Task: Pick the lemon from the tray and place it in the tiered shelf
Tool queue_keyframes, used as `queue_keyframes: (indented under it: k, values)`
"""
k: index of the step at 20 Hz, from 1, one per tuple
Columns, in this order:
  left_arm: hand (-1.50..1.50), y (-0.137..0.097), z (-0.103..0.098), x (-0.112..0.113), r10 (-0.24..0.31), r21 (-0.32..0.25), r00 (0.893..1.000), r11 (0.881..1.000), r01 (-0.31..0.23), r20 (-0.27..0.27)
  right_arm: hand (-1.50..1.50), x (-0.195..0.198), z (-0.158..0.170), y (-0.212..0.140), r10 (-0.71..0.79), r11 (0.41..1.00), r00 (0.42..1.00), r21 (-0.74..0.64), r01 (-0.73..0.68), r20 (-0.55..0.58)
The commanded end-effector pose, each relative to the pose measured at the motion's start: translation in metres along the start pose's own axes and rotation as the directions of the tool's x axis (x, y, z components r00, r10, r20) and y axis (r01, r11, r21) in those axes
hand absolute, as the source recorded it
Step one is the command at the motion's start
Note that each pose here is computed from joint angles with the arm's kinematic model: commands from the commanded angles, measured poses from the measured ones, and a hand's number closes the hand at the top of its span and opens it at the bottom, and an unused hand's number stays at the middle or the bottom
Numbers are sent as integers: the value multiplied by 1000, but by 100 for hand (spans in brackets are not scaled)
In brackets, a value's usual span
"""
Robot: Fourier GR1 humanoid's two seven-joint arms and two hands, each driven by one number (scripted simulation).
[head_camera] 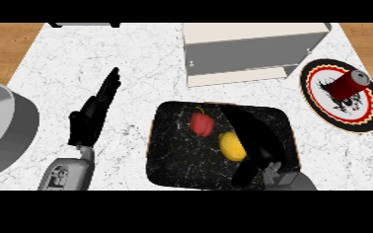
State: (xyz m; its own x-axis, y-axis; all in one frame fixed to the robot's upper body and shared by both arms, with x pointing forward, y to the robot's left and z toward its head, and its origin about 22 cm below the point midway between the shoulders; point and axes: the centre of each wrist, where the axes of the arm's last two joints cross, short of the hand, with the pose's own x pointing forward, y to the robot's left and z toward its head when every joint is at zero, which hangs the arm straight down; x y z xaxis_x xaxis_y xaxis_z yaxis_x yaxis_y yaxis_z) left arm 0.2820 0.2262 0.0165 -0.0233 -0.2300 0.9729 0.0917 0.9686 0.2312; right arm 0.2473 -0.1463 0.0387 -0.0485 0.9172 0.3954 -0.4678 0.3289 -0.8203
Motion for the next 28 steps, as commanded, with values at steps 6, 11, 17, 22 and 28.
queue_keyframes:
  k: [6, 11, 17, 22, 28]
  values:
    - [0, 8, 12, -8, -3, 0, 1000, 1000, 3, 9, 150, -12, -5, 13, 104, 991, 994, 78, -105, 18]
    - [0, -6, 0, -6, -10, 9, 1000, 1000, 9, 17, 150, -12, -12, 0, 139, 990, 988, 9, -140, 68]
    - [0, -15, 3, -6, -3, -33, 1000, 999, 3, 8, 150, 78, 9, 56, 55, 995, 997, -77, -59, -56]
    - [0, 1, -11, 4, -1, -29, 1000, 1000, 1, 18, 150, 117, 0, 65, -9, 987, 992, -161, -11, -126]
    - [0, -4, -10, 9, -4, -27, 1000, 1000, 5, 21, 150, 147, 27, 64, -212, 937, 977, -278, 210, 24]
